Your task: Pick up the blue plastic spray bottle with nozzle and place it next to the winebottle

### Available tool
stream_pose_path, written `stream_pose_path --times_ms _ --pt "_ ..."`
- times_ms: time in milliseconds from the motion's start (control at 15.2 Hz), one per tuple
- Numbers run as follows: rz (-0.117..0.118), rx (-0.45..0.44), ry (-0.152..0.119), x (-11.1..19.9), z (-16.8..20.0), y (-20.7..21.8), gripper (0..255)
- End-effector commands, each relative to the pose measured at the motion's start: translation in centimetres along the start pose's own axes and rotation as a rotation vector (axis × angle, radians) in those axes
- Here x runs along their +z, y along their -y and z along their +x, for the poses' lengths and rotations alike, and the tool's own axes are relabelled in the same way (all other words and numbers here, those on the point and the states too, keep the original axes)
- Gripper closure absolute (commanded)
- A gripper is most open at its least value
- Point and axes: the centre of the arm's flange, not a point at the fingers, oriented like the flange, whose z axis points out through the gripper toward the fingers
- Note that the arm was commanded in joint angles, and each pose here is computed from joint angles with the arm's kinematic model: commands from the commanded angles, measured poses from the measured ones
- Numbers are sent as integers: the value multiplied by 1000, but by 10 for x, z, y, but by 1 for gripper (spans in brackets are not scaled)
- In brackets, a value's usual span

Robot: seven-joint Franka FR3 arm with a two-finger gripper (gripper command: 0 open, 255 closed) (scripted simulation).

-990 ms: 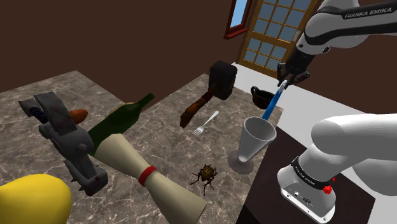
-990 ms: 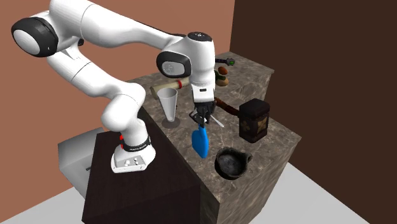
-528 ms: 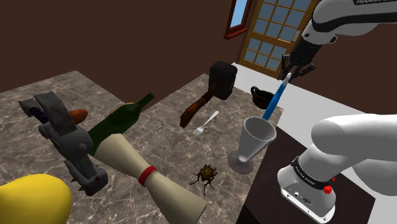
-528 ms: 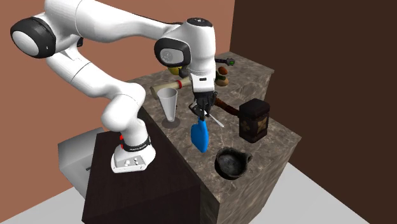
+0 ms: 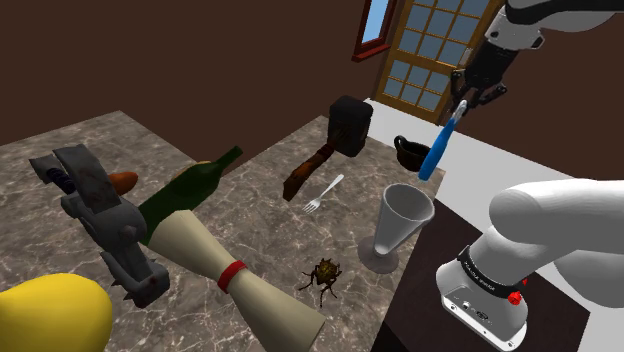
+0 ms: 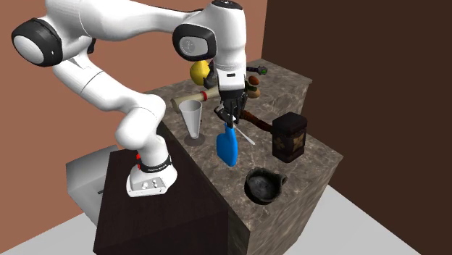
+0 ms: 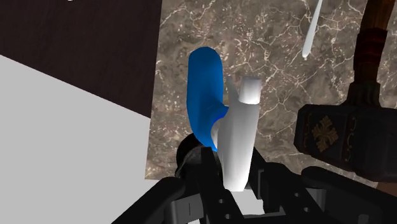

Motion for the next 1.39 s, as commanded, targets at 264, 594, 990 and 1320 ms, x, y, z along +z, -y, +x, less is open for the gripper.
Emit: stream_pose_path --times_ms 264,594,990,1320 --pt "0 0 0 -32 2 3 255" --pt "0 0 0 -58 2 5 255" --pt "0 0 0 -89 3 7 255" --pt "0 0 0 -116 4 8 255"
